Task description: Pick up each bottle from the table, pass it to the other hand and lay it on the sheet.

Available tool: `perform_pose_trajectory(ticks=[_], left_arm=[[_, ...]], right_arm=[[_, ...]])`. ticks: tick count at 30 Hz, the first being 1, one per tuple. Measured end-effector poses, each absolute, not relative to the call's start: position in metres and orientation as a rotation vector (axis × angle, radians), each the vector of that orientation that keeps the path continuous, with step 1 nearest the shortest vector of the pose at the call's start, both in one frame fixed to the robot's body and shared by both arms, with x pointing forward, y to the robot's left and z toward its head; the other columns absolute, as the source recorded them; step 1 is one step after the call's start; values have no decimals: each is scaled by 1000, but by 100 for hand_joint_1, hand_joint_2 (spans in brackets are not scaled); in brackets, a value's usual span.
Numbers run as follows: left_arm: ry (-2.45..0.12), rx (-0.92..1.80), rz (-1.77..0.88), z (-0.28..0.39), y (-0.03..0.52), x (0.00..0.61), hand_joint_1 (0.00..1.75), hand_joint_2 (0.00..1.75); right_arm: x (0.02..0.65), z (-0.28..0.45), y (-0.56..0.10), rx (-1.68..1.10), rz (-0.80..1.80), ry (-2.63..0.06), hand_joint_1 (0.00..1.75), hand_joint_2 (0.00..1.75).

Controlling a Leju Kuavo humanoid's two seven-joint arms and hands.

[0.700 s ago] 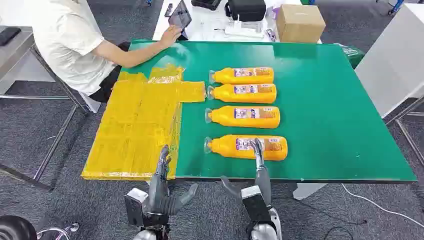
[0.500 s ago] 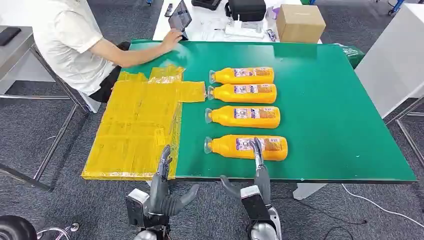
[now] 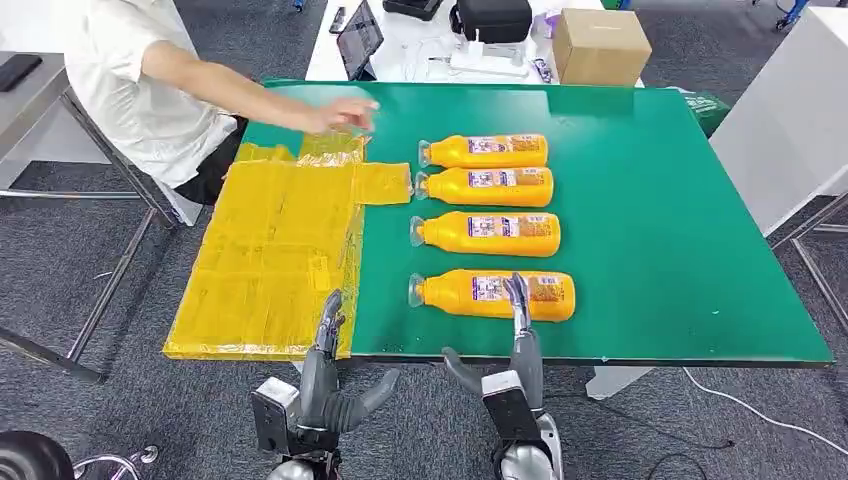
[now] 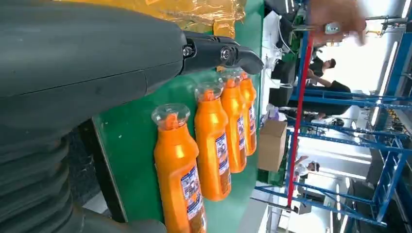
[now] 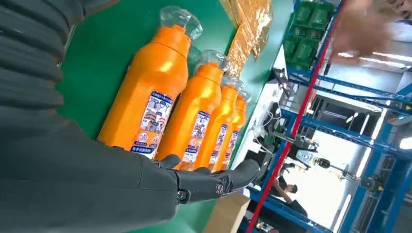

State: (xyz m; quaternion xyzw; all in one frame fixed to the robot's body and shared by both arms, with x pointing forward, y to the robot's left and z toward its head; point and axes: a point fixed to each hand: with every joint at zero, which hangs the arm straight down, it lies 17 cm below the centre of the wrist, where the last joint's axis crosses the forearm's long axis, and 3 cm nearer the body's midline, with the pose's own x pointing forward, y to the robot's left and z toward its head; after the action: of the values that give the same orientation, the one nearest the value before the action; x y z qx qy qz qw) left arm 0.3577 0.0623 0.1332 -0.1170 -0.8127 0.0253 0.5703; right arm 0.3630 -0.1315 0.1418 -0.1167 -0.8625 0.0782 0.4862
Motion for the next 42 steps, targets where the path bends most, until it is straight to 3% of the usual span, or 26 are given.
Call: perform_pose_trajectory(ticks=[8, 15, 25, 32, 42], left_arm=[[-1911, -267, 61, 133, 63, 358, 0, 175], [-1926, -262, 56, 138, 62, 358, 0, 175], [-1935, -265, 58, 143, 62, 361, 0, 175], [-1940, -296, 48, 148, 56, 361, 0, 175], [-1938, -318, 13, 150, 48, 361, 0, 175]], right_arm=[[363, 143, -133, -301, 204, -2106, 0, 175], [356, 147, -120, -526, 516, -2195, 0, 175], [362, 140, -126, -601, 603, -2171, 0, 175], [376, 117, -148, -770, 873, -2076, 0, 175], [396, 65, -185, -736, 1173, -1833, 0, 175]])
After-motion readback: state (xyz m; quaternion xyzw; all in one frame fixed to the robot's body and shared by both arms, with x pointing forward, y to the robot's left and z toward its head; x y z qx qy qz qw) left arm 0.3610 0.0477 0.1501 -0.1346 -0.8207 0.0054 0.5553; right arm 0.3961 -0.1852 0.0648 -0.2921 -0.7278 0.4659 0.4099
